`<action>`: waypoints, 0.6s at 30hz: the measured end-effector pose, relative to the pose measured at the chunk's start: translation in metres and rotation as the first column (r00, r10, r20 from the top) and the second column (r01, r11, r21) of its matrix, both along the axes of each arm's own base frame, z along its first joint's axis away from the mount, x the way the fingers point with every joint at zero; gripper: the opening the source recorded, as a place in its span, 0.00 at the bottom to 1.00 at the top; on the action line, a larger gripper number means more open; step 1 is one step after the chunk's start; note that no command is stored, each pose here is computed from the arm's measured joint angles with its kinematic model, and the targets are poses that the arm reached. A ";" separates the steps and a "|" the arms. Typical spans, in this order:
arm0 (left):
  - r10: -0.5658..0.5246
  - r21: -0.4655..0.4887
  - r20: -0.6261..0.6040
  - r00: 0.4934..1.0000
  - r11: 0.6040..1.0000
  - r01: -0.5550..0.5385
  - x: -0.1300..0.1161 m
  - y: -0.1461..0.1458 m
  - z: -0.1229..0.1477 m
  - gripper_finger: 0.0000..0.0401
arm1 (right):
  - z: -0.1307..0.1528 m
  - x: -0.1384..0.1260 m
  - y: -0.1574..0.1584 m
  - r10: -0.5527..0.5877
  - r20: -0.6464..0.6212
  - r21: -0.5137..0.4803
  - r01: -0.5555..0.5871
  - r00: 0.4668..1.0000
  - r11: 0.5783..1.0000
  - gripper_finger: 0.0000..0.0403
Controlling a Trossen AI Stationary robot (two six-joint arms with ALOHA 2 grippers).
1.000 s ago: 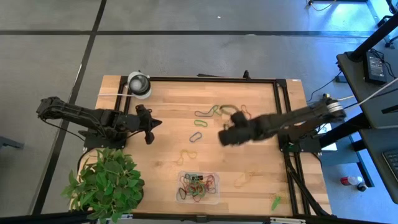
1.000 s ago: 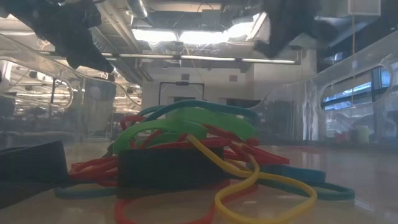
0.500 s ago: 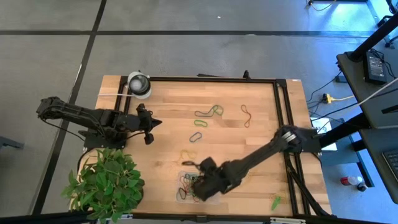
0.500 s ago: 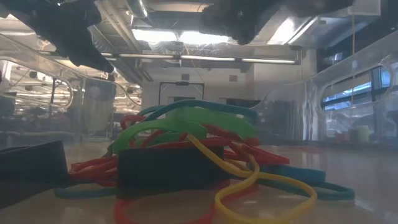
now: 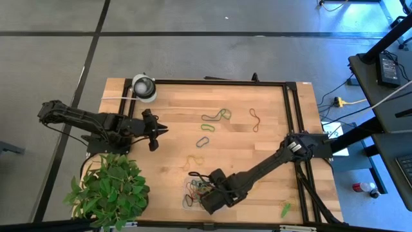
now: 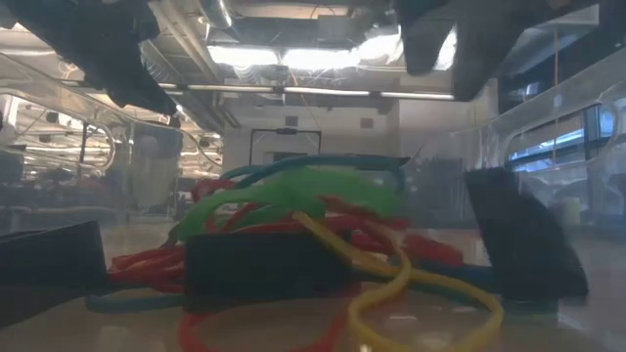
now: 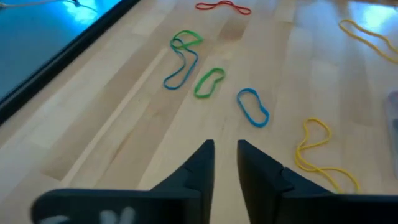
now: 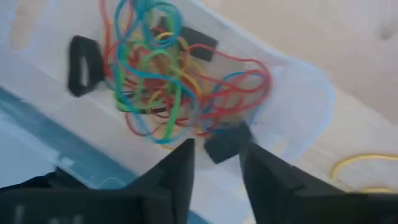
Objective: Pick and place rubber bands into bin
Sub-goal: Put the black rubber band into the transparent bin, then put the yellow rubber band into the transparent bin
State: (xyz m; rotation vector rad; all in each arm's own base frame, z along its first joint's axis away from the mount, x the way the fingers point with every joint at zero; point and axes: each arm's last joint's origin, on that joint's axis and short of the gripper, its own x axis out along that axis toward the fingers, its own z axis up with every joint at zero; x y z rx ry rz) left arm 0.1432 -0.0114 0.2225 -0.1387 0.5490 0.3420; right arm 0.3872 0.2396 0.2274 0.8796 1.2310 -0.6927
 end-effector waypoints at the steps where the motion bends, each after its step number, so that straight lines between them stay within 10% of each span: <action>1: 0.004 -0.008 0.003 1.000 1.000 -0.004 0.000 0.000 0.000 0.19 | 0.001 -0.001 -0.001 0.009 -0.014 -0.010 -0.009 1.000 1.000 0.36; 8: -0.026 -0.007 -0.010 1.000 1.000 0.026 0.001 -0.001 -0.001 0.28 | 0.022 -0.013 -0.007 0.200 -0.122 -0.094 -0.212 0.972 0.973 0.41; 18: -0.079 -0.070 -0.118 0.990 0.995 0.071 0.030 -0.008 -0.005 0.28 | 0.048 -0.072 -0.021 0.158 -0.139 -0.272 -0.191 0.978 0.943 0.12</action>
